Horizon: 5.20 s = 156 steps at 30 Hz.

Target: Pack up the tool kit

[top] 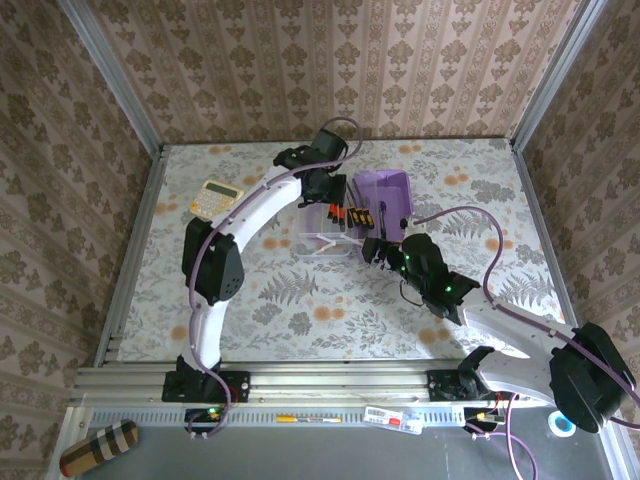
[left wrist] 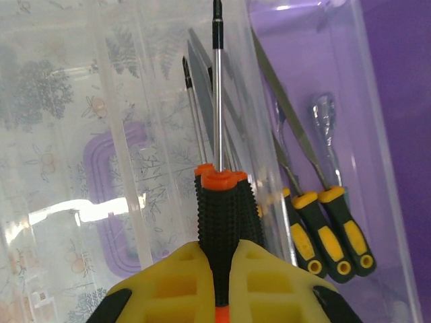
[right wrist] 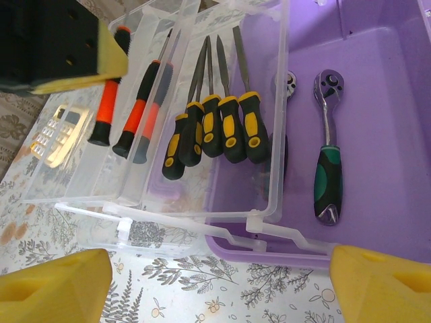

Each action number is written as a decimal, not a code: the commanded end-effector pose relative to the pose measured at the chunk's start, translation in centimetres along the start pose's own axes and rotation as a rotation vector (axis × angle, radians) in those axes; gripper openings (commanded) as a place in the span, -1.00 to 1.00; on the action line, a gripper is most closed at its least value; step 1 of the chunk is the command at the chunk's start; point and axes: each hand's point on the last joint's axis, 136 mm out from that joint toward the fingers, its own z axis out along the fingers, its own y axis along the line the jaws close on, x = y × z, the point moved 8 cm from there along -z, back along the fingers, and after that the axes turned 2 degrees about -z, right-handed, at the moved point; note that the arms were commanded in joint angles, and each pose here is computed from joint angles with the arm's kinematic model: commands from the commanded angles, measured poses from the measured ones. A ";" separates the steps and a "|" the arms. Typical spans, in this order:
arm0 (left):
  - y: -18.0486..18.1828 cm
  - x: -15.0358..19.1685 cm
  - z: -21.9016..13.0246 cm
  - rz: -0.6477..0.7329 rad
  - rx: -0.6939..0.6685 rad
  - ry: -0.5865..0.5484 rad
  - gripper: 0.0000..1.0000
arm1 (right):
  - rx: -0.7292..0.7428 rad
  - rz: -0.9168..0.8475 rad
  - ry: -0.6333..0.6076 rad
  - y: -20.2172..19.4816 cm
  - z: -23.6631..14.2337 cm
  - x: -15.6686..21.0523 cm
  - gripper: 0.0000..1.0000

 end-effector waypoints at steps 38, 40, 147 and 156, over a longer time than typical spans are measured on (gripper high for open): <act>0.4 0.0 -2.1 -0.010 0.014 -0.004 -0.43 | 0.065 0.032 -0.025 -1.0 -0.4 -0.1 0.71; 0.5 0.0 -2.4 -0.005 0.015 -0.007 -0.43 | 0.061 0.034 -0.024 -1.0 -0.3 -0.1 0.71; 16.7 8.8 -3.8 -0.042 -0.119 0.093 -1.00 | 0.272 0.240 0.277 -9.3 6.2 0.4 0.24; 16.9 8.6 -5.2 -0.004 -0.165 0.090 -1.00 | 0.212 0.251 0.298 -8.8 6.9 0.6 0.37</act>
